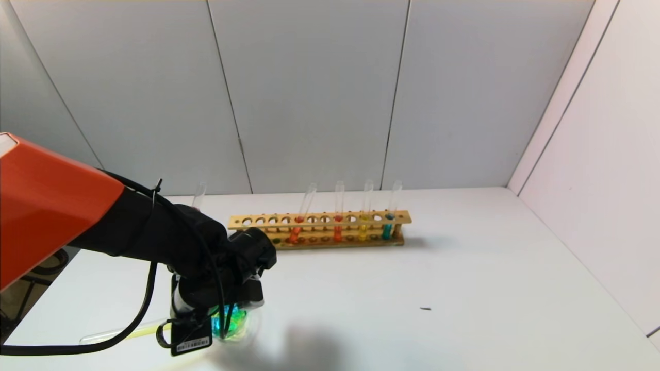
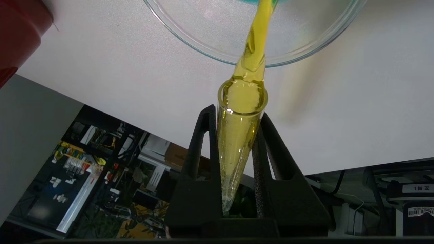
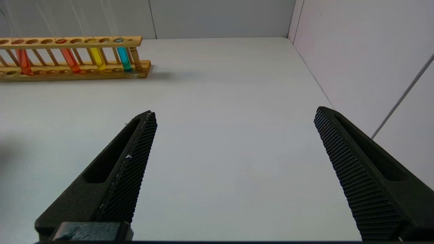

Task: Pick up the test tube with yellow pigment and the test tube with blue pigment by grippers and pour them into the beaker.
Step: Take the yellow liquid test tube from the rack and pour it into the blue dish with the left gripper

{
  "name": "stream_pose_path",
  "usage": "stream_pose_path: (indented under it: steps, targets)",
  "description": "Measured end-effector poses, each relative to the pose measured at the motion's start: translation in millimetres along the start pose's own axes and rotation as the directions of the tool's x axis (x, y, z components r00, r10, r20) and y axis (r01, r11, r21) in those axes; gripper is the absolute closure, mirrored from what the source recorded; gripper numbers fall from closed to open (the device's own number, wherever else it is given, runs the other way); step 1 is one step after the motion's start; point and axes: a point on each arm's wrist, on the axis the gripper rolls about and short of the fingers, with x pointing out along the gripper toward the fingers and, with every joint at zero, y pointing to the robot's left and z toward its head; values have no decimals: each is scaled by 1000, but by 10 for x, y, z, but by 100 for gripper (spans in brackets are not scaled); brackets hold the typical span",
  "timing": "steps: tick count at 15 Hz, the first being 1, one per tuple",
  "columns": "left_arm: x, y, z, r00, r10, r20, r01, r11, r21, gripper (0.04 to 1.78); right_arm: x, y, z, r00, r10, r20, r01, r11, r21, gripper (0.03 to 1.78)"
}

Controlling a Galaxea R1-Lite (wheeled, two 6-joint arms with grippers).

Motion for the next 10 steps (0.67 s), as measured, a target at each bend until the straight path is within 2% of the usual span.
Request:
stream_pose_path:
  steps: [10]
  targets:
    - [-171,193,129,997,-12,-80,17,998,64,151,0,0,0,1000,0,0,0,1000,0,11]
